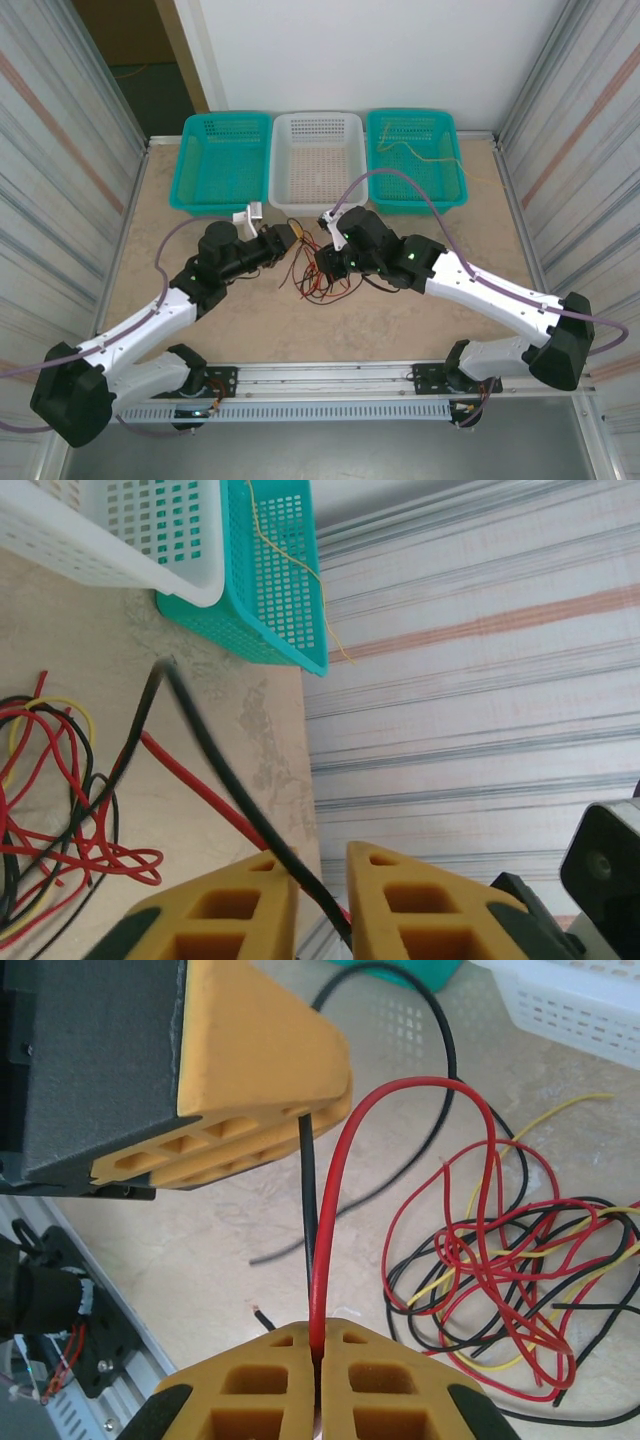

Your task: Untangle the cables

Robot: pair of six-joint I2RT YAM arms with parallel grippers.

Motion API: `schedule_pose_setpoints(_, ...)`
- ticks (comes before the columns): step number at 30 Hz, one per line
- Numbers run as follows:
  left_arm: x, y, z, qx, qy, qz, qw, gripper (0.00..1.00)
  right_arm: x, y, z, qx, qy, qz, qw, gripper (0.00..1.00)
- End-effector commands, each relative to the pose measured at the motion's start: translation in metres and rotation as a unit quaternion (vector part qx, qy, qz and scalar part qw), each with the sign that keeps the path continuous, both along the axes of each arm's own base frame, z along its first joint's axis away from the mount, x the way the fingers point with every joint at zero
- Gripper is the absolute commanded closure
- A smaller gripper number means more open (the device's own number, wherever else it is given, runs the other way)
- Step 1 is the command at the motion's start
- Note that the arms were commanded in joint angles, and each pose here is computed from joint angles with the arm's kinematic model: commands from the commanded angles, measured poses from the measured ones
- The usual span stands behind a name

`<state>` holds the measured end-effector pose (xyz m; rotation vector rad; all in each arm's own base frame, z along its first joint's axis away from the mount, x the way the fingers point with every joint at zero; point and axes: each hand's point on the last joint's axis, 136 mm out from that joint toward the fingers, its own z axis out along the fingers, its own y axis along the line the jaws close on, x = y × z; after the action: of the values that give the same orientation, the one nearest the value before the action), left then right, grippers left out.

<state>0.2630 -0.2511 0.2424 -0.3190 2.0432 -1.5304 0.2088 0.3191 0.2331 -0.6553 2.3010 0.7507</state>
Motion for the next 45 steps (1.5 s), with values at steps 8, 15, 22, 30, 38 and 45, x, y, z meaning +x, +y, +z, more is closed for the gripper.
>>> schedule_pose_setpoints(8,0.000,0.017,0.004,0.076,-0.019,0.012,0.997,1.00,0.014,-0.026,-0.005,-0.049,-0.031,-0.052,0.997,0.44)
schedule_pose_setpoints(15,-0.011,0.020,0.018,0.123,-0.066,-0.018,0.990,1.00,0.028,-0.042,-0.003,0.012,0.014,-0.092,0.996,0.35)
schedule_pose_setpoints(22,-0.007,0.057,0.072,0.251,-0.133,0.009,0.959,1.00,0.040,-0.044,-0.028,-0.009,0.044,-0.130,0.991,0.36)
schedule_pose_setpoints(30,0.054,0.102,0.122,0.292,-0.153,0.078,0.941,1.00,0.040,-0.040,-0.038,-0.008,0.059,-0.134,0.989,0.37)
schedule_pose_setpoints(38,0.174,0.142,0.113,0.307,-0.127,0.124,0.935,0.87,0.033,-0.039,-0.042,-0.015,0.061,-0.128,0.990,0.40)
schedule_pose_setpoints(45,0.216,0.150,0.048,0.294,-0.030,0.102,0.950,0.38,0.026,-0.044,-0.046,-0.036,0.058,-0.125,0.990,0.39)
